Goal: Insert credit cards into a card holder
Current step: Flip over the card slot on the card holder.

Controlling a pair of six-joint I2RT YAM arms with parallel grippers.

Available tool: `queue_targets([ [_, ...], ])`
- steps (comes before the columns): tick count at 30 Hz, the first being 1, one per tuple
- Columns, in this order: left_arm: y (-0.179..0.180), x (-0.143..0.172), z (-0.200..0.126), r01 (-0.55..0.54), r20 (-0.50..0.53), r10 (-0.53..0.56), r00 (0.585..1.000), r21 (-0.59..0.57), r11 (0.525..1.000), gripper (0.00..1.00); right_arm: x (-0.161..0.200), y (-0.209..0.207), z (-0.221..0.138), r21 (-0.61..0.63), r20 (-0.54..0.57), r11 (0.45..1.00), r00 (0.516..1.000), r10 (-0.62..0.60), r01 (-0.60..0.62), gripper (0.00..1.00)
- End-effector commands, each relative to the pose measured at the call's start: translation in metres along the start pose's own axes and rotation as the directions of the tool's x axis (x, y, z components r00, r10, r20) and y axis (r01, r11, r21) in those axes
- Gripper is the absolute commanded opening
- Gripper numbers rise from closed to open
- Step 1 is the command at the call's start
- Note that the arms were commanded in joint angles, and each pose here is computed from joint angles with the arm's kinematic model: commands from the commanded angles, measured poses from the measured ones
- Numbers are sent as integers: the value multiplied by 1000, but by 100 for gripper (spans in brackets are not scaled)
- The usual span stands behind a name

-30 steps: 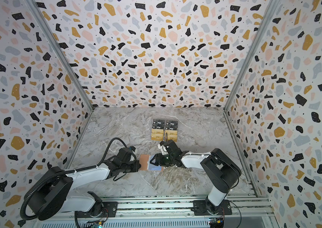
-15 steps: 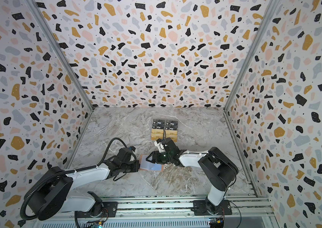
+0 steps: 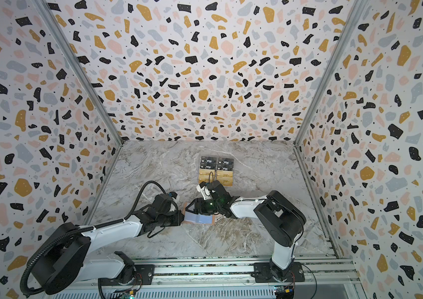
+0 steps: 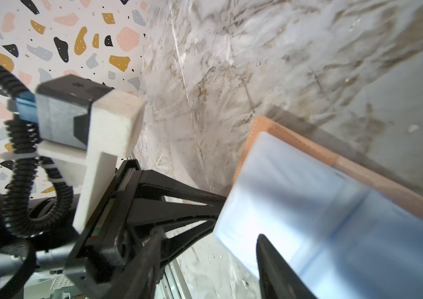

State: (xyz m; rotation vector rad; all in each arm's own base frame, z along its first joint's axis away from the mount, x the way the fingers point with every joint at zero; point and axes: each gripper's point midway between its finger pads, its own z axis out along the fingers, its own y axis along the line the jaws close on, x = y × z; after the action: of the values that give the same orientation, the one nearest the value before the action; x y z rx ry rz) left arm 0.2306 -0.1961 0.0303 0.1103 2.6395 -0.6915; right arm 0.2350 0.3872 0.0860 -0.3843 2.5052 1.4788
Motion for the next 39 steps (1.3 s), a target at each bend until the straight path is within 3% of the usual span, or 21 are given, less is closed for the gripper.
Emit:
queue_targets([
  [1,7,-9,-10,-24,5,24,1000,-41,999,22,-7,7,4,-17,7,1000,1000,-14,14,60],
  [4,15,-14,-20,-40,6,40,999,-82,996,30,-7,2,8,-17,-8,1000,1000,-10,10,60],
  [8,10,-23,-33,-27,52,30,998,-65,998,32,-16,8,12,-37,-5,999,1000,-29,29,59],
  [16,-11,-31,-34,6,78,-10,997,48,999,27,-35,19,-1,-1,17,994,994,-108,108,56],
  [23,-31,-49,-34,16,110,-29,993,124,992,22,-60,3,-32,119,59,974,978,-202,194,55],
  [33,-13,-58,-28,10,106,-9,994,-11,1000,22,-116,-11,-64,295,20,879,917,-398,375,65],
  [39,-17,-61,-29,-21,98,22,995,-10,1000,22,-144,-11,-80,354,-7,816,874,-486,457,67],
])
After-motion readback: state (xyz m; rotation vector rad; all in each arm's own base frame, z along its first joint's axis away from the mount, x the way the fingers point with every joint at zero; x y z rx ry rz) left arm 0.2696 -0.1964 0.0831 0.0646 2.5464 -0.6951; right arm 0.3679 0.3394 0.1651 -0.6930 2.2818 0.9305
